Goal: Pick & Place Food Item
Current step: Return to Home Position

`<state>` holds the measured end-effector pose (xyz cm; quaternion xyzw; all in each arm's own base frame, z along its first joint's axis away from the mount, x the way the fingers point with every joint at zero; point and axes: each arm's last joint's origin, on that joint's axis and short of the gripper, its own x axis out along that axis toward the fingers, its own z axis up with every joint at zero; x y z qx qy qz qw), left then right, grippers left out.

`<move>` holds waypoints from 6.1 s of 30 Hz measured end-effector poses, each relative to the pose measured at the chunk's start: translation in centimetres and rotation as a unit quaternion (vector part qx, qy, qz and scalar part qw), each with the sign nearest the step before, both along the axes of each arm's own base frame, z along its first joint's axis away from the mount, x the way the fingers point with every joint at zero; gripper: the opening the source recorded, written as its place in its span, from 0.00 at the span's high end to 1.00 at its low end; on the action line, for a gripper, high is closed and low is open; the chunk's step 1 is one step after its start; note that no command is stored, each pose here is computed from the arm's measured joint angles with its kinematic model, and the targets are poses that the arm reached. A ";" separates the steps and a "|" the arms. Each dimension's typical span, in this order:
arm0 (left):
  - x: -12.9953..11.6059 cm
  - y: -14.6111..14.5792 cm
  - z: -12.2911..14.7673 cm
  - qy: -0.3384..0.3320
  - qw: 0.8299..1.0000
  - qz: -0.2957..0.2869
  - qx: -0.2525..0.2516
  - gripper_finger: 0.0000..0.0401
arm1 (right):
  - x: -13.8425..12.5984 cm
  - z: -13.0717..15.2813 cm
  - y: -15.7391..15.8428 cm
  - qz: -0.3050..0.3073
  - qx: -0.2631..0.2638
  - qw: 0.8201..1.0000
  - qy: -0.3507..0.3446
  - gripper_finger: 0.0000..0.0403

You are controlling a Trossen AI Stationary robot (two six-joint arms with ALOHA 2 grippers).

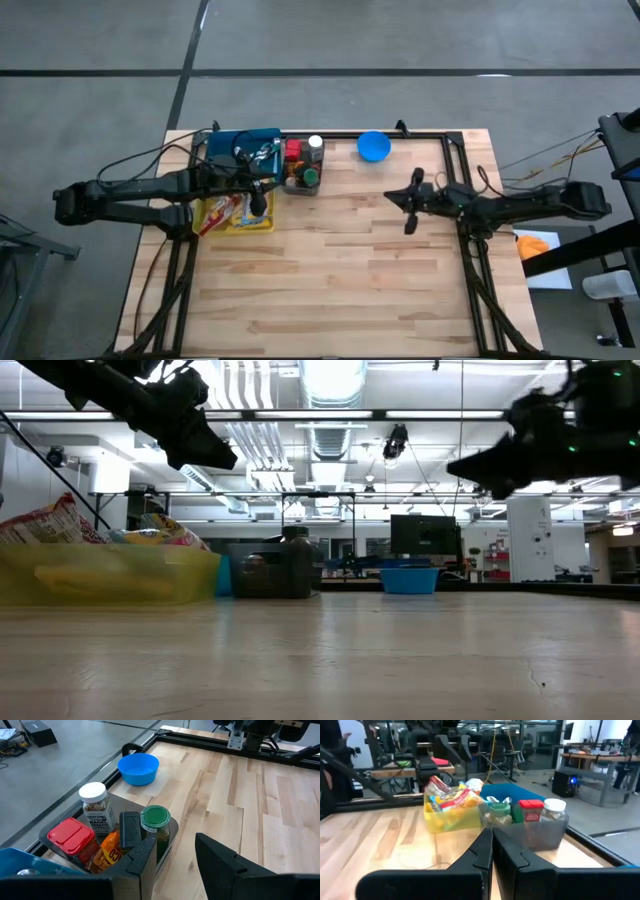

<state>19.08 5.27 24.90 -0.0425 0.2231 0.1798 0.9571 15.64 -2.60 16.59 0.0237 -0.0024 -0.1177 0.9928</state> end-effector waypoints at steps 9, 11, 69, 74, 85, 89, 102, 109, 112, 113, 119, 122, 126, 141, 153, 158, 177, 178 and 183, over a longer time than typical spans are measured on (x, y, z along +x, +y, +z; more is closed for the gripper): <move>0.0 0.0 0.0 -0.001 1.000 0.000 0.000 0.66 | -2.0 -0.8 0.2 -0.011 0.010 0.999 0.035 0.98; 0.0 0.0 0.0 -0.001 1.000 0.000 0.000 0.66 | -2.4 -0.7 0.3 -0.011 0.010 0.999 0.037 0.98; -1.8 -0.4 -2.8 0.156 0.987 0.006 -0.036 0.66 | -5.8 -0.1 1.1 0.043 0.027 0.999 0.005 0.98; -1.8 0.0 -2.6 0.132 0.985 0.107 -0.043 0.66 | -5.8 -0.1 1.1 0.043 0.027 0.999 0.006 0.98; -4.2 -2.3 -6.3 -0.034 0.998 0.040 0.023 0.66 | -5.8 -0.1 1.1 0.043 0.027 0.999 0.006 0.98; -6.1 -3.0 -6.4 -0.094 0.995 0.020 0.038 0.66 | -5.8 -0.1 1.1 0.043 0.026 0.999 0.006 0.98; -9.5 -4.2 -7.9 -0.222 0.961 -0.116 0.120 0.66 | -5.8 -0.1 1.1 0.043 0.027 0.999 0.006 0.98; -9.4 -4.4 -8.1 -0.206 0.958 -0.144 0.140 0.66 | -5.8 -0.1 1.1 0.044 0.025 0.999 0.005 0.98; -9.4 -4.4 -8.1 -0.201 0.955 -0.154 0.157 0.66 | -5.8 -0.2 1.1 0.043 0.026 0.999 0.009 0.98; -9.4 -4.4 -8.2 -0.200 0.953 -0.161 0.162 0.66 | -5.8 -0.2 1.1 0.043 0.026 0.999 0.009 0.98; -9.4 -4.5 -8.2 -0.202 0.954 -0.161 0.151 0.66 | -5.8 -0.2 1.1 0.043 0.026 0.999 0.009 0.98; -9.4 -4.5 -8.2 -0.205 0.955 -0.160 0.141 0.66 | -5.8 -0.2 1.1 0.043 0.027 0.999 0.008 0.98; -9.4 -4.5 -8.2 -0.205 0.956 -0.159 0.137 0.66 | -5.8 -0.2 1.1 0.043 0.027 0.999 0.008 0.98; -9.4 -4.5 -8.2 -0.205 0.956 -0.159 0.137 0.66 | -5.8 -0.2 1.1 0.043 0.027 0.999 0.008 0.98; -9.4 -4.5 -8.2 -0.205 0.956 -0.159 0.136 0.66 | -5.8 -0.2 1.1 0.043 0.027 0.999 0.008 0.98; -9.4 -4.5 -8.2 -0.205 0.956 -0.159 0.136 0.66 | -5.8 -0.2 1.1 0.043 0.027 0.999 0.008 0.98; -9.4 -4.5 -8.2 -0.204 0.956 -0.158 0.137 0.66 | -5.8 -0.2 1.1 0.043 0.027 0.999 0.008 0.98; -9.4 -4.5 -8.2 -0.204 0.956 -0.159 0.137 0.66 | -5.8 -0.2 1.1 0.043 0.027 0.999 0.008 0.98; -9.4 -4.5 -8.2 -0.204 0.956 -0.159 0.137 0.66 | -5.8 -0.2 1.1 0.043 0.027 0.999 0.008 0.98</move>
